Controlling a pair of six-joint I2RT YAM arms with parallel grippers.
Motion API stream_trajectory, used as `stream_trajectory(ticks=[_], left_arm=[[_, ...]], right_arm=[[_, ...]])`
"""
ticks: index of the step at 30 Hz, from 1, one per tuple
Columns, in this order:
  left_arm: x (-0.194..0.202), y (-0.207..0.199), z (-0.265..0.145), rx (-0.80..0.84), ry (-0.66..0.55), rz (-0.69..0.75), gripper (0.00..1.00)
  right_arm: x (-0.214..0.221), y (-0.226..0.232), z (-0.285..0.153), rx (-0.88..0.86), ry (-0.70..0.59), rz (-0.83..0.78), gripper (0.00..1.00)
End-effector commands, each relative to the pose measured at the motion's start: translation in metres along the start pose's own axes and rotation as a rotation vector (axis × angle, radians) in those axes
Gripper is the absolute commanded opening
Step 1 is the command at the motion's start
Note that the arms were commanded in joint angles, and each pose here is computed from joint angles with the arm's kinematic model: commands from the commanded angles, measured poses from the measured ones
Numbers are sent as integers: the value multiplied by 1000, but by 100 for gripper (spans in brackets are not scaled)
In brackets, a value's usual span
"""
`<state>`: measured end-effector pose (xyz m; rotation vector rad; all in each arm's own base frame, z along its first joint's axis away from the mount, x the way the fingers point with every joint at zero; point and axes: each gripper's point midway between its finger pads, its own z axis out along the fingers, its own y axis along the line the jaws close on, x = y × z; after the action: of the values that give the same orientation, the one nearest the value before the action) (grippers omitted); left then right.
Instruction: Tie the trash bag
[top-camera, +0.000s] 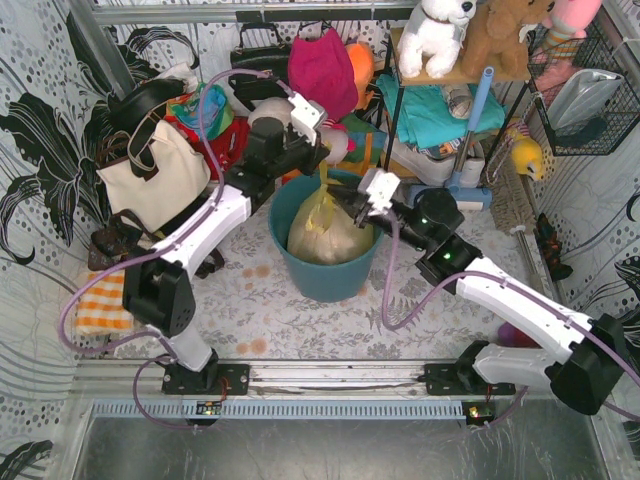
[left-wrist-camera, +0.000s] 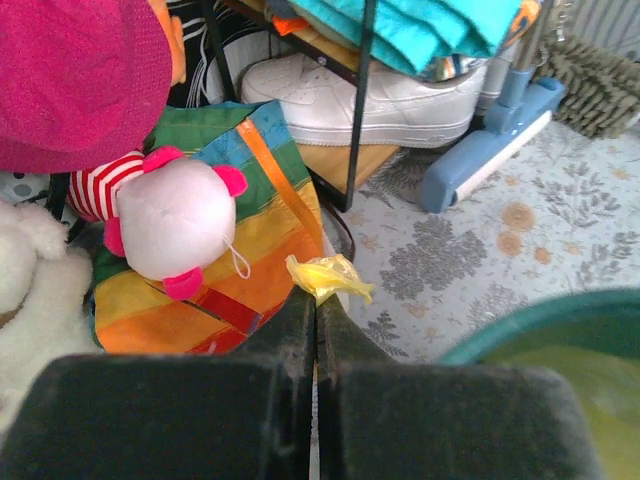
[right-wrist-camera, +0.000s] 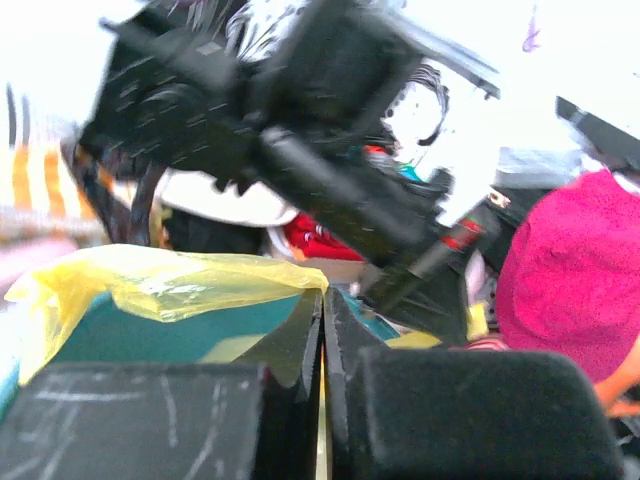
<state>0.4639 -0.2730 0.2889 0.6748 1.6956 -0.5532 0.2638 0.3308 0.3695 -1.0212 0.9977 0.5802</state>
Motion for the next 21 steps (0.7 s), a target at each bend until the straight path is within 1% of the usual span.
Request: stream_trajectory(ticks=[1, 3, 5, 9, 10, 13, 15, 17, 18, 20, 21], left_arm=[[-56, -22, -32, 63, -225, 70, 0], [-66, -27, -46, 65, -279, 87, 0], [-77, -30, -58, 59, -330, 102, 0], [-100, -32, -77, 39, -394, 125, 0], [-103, -33, -80, 37, -400, 127, 0], [-104, -38, -89, 48, -406, 105, 0], [-94, -45, -90, 78, -396, 84, 0], [-83, -57, -92, 145, -378, 82, 0], [-73, -73, -95, 235, -357, 100, 0], [-57, -97, -104, 364, -337, 146, 0], [-54, -110, -113, 439, -346, 170, 0]], right_arm=[[-41, -47, -19, 314, -148, 357, 0], [-42, -54, -23, 368, -139, 464, 0], [-48, -56, -21, 374, -112, 539, 0], [-70, -56, -16, 326, -111, 572, 0], [-70, -57, -17, 329, -102, 581, 0], [-54, -49, -23, 338, -41, 626, 0], [-35, -37, -28, 334, 19, 681, 0], [-21, -24, -34, 316, 65, 735, 0], [-15, -18, -37, 313, 89, 766, 0], [-6, -12, -43, 328, 124, 824, 0], [-2, -12, -46, 348, 144, 847, 0]])
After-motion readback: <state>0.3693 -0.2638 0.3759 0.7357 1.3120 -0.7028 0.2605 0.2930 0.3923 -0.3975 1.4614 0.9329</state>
